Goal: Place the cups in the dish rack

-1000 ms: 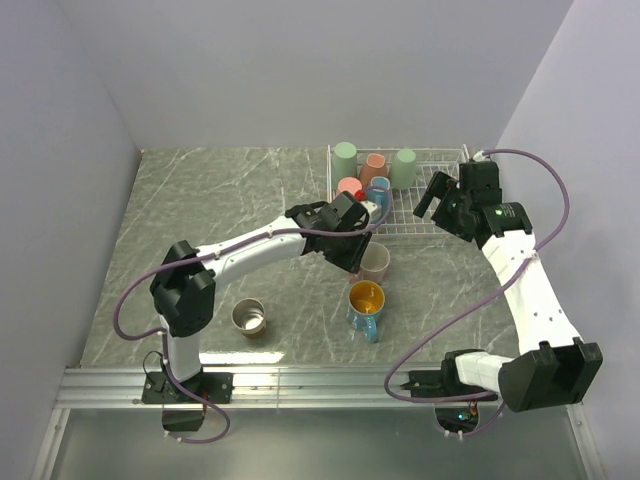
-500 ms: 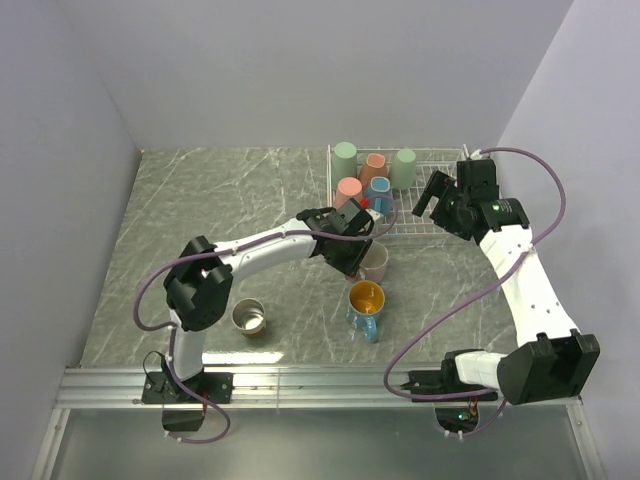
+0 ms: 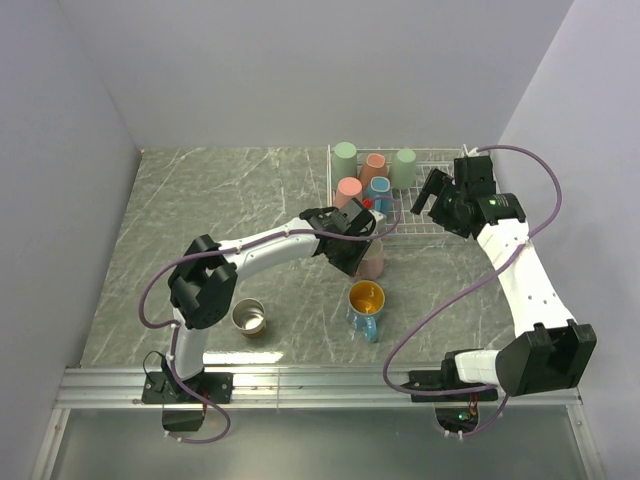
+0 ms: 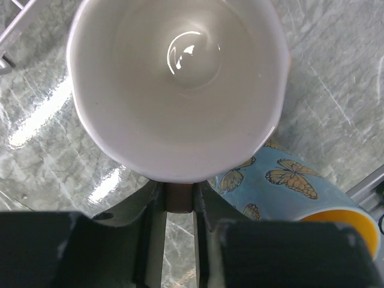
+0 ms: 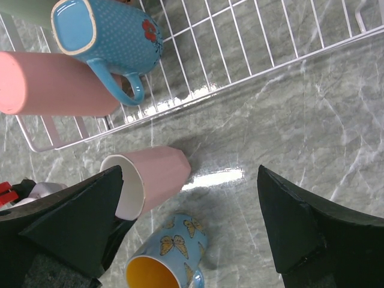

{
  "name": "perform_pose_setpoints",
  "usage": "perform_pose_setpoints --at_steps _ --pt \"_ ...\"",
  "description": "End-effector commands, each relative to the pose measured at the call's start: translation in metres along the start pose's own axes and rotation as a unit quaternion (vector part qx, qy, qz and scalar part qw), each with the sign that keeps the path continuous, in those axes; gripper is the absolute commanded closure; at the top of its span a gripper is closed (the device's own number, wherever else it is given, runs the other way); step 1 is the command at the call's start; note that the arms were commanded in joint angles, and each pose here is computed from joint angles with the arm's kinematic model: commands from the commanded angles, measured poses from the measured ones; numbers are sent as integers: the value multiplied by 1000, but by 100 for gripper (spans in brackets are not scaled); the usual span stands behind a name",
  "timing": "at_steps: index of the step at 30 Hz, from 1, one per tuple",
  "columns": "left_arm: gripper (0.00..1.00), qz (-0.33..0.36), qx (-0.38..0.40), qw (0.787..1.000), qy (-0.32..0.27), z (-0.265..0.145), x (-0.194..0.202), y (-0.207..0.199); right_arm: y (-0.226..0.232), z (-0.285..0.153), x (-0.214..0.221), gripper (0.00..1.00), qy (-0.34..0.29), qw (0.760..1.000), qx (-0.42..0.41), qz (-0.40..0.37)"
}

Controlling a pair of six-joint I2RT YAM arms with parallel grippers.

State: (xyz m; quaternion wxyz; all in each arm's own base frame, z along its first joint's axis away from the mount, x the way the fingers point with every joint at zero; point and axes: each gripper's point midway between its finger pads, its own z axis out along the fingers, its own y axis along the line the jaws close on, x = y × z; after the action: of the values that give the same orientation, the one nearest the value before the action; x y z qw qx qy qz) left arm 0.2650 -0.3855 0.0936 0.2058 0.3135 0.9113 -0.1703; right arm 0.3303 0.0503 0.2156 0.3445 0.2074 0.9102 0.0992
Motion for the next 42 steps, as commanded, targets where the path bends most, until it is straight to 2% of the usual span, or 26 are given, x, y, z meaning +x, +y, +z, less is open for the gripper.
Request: perform_pose_setpoints --at_steps 1,9,22,34,37,40,42 --pt "97 4 11 1000 -14 -1 -10 -5 4 -5 -10 0 -22 1000 -13 0" --pt "100 -4 19 999 -31 -18 -18 -11 -1 -5 -4 0 -26 1000 -14 4" --pt "100 -18 63 990 -128 -108 -88 -41 9 -29 -12 0 -49 998 -43 8" --pt "100 -70 81 972 -207 -169 -112 -45 22 -50 -21 1 -68 994 -77 23" --pt "100 -100 96 961 -240 -188 -125 -37 38 -57 -29 0 -77 989 -121 30" --pt "100 -139 125 942 -280 -211 -140 -23 68 -70 -33 0 -69 975 -207 38" --pt "100 -161 162 925 -303 -228 -147 -21 86 -75 -27 0 -41 962 -265 44"
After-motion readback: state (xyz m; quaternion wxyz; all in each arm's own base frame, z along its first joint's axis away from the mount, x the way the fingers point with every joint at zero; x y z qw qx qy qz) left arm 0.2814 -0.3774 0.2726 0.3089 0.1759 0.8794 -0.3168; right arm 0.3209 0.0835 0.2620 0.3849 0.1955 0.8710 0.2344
